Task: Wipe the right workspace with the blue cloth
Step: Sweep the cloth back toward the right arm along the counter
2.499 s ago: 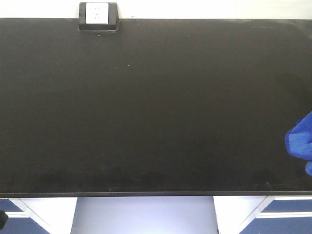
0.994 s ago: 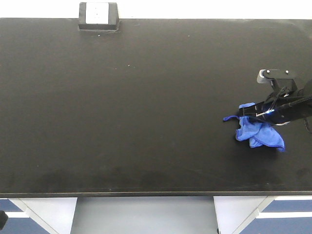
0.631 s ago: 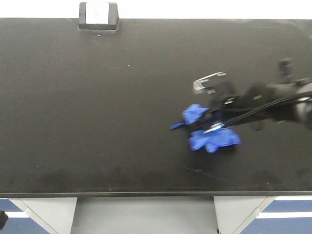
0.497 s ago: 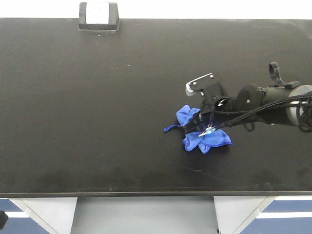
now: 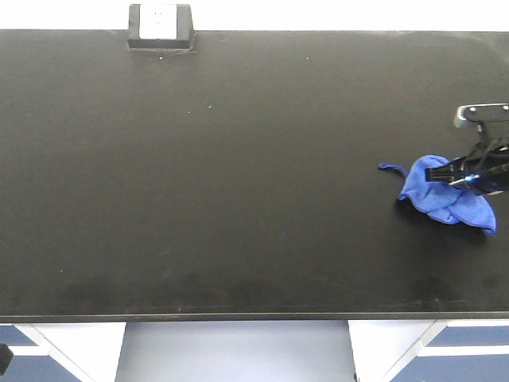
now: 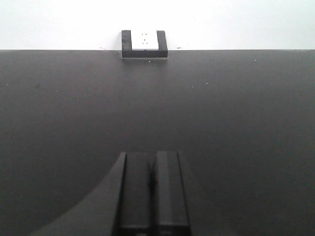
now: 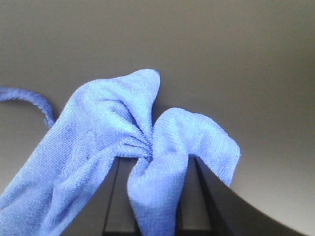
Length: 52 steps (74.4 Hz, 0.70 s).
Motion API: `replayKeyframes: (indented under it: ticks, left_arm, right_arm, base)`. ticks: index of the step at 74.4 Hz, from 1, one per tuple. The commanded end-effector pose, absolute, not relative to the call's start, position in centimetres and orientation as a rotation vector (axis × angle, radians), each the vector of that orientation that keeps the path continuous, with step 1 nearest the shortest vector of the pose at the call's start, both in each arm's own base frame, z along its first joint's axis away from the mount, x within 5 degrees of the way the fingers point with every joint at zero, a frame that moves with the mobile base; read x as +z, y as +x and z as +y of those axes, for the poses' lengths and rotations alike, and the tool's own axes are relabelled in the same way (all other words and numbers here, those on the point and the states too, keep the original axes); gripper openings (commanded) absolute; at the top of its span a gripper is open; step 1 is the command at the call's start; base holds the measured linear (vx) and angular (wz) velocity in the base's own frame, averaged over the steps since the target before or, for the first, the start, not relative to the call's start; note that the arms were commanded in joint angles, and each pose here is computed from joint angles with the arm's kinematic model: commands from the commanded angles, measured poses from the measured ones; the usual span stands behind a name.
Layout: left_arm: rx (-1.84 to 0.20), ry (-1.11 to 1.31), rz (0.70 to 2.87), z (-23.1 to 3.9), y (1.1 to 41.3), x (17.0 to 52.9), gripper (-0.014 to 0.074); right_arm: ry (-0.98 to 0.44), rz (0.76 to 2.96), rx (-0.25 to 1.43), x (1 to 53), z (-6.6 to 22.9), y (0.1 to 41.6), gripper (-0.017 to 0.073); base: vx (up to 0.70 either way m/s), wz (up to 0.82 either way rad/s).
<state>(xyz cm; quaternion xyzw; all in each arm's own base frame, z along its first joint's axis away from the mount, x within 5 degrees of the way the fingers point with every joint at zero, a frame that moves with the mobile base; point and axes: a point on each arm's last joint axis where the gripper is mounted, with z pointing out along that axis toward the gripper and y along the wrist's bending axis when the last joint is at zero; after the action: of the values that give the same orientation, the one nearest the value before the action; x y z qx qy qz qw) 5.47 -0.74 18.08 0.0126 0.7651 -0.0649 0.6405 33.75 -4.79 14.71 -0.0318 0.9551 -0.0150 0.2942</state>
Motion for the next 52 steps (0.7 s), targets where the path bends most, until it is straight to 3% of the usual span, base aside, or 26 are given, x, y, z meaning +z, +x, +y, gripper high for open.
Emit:
replayKeyframes:
  ticks: [1,15,29,39,52]
  left_arm:
    - [-0.152,0.018,1.629,-0.7,5.4,19.7,-0.0006]
    - [-0.152,0.018,1.629,-0.7,5.4,19.7,-0.0006]
    - [-0.152,0.018,1.629,-0.7,5.4,19.7,-0.0006]
    - [-0.152,0.018,1.629,-0.7,5.4,19.7,-0.0006]
    - [-0.152,0.018,1.629,-0.7,5.4,19.7,-0.0006]
  right_arm:
    - [-0.118,2.464,-0.038,16.8,-3.5,34.3,-0.0001]
    - [-0.409,2.46,0.141,16.7,6.3,33.7,-0.0001]
    - [-0.696,2.304,0.218,17.2,15.8,31.3,-0.0001]
    - [-0.687,2.267,0.22,17.4,16.7,31.1,-0.0001]
    - [-0.53,2.375,0.146,16.0,11.1,33.4,-0.0001]
  base:
    - [0.0,0.0]
    - [0.0,0.0]
    - [0.0,0.0]
    - [0.0,0.0]
    - [0.0,0.0]
